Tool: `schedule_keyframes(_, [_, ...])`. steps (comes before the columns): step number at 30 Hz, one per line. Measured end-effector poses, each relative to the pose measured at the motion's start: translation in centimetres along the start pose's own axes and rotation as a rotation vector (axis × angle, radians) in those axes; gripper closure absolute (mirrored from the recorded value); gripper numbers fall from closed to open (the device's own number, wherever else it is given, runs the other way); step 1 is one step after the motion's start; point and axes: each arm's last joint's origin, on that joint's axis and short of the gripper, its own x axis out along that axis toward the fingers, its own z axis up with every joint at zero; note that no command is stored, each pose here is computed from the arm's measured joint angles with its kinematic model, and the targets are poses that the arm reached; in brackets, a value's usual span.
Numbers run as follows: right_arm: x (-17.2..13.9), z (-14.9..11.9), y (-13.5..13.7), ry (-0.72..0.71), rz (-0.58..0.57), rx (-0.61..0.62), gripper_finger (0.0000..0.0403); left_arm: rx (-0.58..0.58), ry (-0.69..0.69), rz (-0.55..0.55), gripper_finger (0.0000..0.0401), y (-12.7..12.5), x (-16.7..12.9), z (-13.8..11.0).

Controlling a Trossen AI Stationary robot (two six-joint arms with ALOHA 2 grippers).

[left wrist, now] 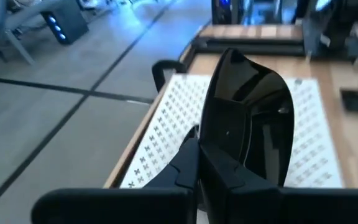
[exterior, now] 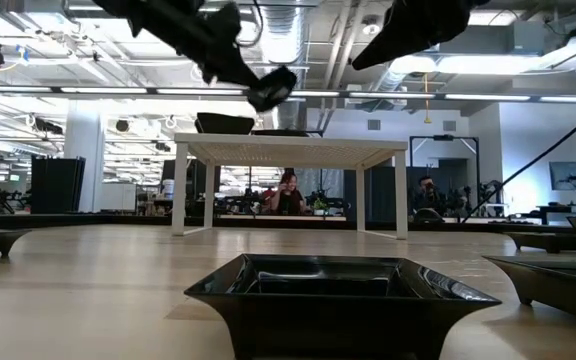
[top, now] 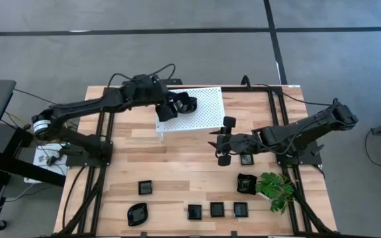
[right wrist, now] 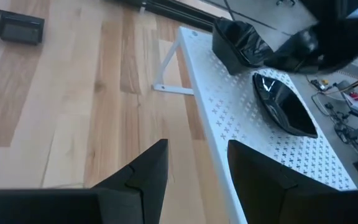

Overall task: Pick & Place Mini shaped plates
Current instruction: Stack the black leaf shaped plate on top of the black leaf shaped plate on the shelf

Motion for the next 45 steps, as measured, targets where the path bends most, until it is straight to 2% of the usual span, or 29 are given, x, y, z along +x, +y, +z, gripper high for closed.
schedule_keyframes(6, [0.0,0.0,0.0,0.000,0.001,0.000,0.0242,0.044,0.020,-0.004,0.0394,0.2,2.2,-1.0])
schedule_keyframes(20, [0.0,-0.3,0.1,0.023,0.009,0.001,0.0242,0.047,0.022,0.018,0.0390,0.2,2.8,-1.2])
schedule_keyframes(29, [0.0,-0.3,0.1,0.022,0.014,0.002,0.0242,0.077,0.057,0.038,0.0341,0.1,3.4,-1.7])
schedule_keyframes(36, [0.0,-0.3,0.1,0.022,0.013,0.002,0.0242,0.080,0.012,0.038,0.0300,-0.2,3.4,-1.2])
schedule_keyframes(40, [0.0,-0.3,0.1,0.022,0.013,0.002,0.0242,0.089,-0.026,0.015,0.0292,-1.2,3.3,-0.6])
schedule_keyframes(45, [0.2,-0.3,-0.2,0.026,0.005,0.040,0.0242,0.050,-0.092,-0.080,0.0297,-4.4,1.8,1.0])
